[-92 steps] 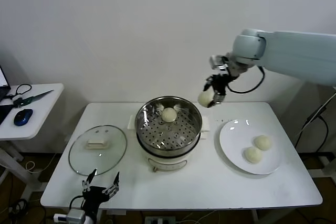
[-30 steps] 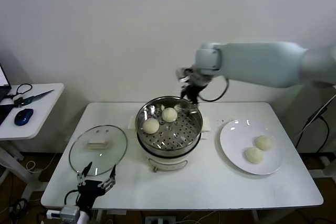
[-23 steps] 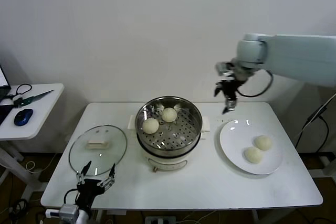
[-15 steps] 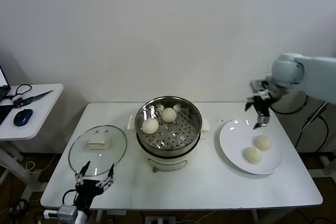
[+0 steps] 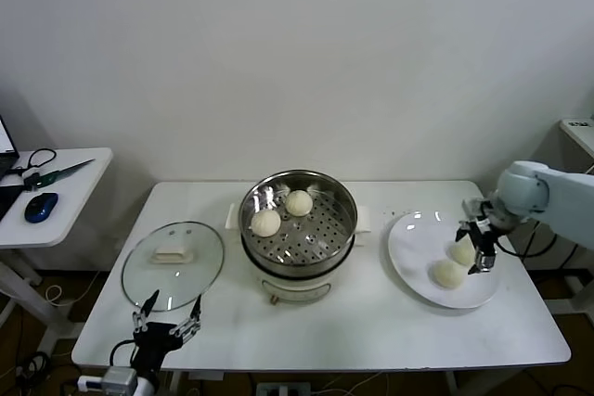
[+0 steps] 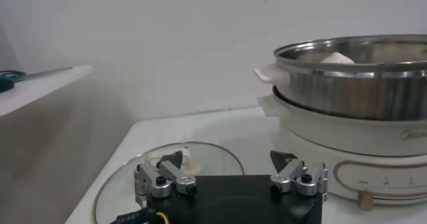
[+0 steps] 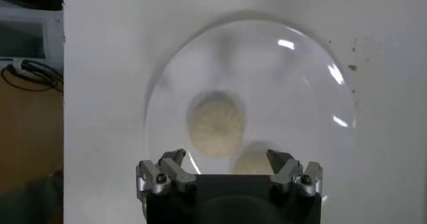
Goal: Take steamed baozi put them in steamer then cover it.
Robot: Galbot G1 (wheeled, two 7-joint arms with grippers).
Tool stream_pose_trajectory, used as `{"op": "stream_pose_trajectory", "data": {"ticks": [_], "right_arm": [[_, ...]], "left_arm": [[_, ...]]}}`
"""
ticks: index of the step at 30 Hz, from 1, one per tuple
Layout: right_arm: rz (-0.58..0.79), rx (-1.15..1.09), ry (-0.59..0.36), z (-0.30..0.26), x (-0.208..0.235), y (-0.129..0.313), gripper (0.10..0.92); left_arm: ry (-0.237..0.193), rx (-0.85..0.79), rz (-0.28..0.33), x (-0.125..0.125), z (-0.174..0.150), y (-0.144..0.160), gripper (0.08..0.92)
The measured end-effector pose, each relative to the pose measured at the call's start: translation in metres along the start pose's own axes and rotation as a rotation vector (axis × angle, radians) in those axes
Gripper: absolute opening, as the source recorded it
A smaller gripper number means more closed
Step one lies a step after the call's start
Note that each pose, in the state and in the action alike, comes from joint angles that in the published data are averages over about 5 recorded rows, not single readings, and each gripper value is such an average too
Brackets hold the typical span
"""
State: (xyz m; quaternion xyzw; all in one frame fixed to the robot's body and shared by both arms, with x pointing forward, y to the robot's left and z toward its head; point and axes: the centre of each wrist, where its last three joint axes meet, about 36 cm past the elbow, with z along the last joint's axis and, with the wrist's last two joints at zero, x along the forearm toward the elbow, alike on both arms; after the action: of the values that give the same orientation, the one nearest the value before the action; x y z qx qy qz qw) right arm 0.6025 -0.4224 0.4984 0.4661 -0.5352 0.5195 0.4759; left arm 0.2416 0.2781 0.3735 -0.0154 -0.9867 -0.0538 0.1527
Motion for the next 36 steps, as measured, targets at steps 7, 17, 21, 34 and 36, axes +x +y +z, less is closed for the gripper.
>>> {"op": "stream_pose_trajectory", "data": {"ticks": [7,17,21,34,36], "right_arm": [[0.007,-0.019,-0.008,-0.004,-0.027,0.001,0.823],[0.005,-0.029,-0.007,-0.01,-0.048,0.0,0.78],[0.008,-0.03,-0.01,-0.012,-0.051,-0.002,0.739],[0.016,0.077,-0.031,-0.034,-0.002,-0.03,0.692],[0.031,0.131,-0.032,-0.043,0.023,-0.042,0.694]], "left_arm": [[0.004,-0.001,0.0,-0.001,0.002,0.0,0.823],[0.006,-0.001,-0.002,-0.002,0.002,0.001,0.823],[0.006,0.0,-0.002,-0.003,0.002,0.001,0.823],[0.007,-0.003,-0.007,-0.002,0.002,0.001,0.823],[0.006,-0.003,-0.006,-0.002,0.002,0.0,0.823]]}}
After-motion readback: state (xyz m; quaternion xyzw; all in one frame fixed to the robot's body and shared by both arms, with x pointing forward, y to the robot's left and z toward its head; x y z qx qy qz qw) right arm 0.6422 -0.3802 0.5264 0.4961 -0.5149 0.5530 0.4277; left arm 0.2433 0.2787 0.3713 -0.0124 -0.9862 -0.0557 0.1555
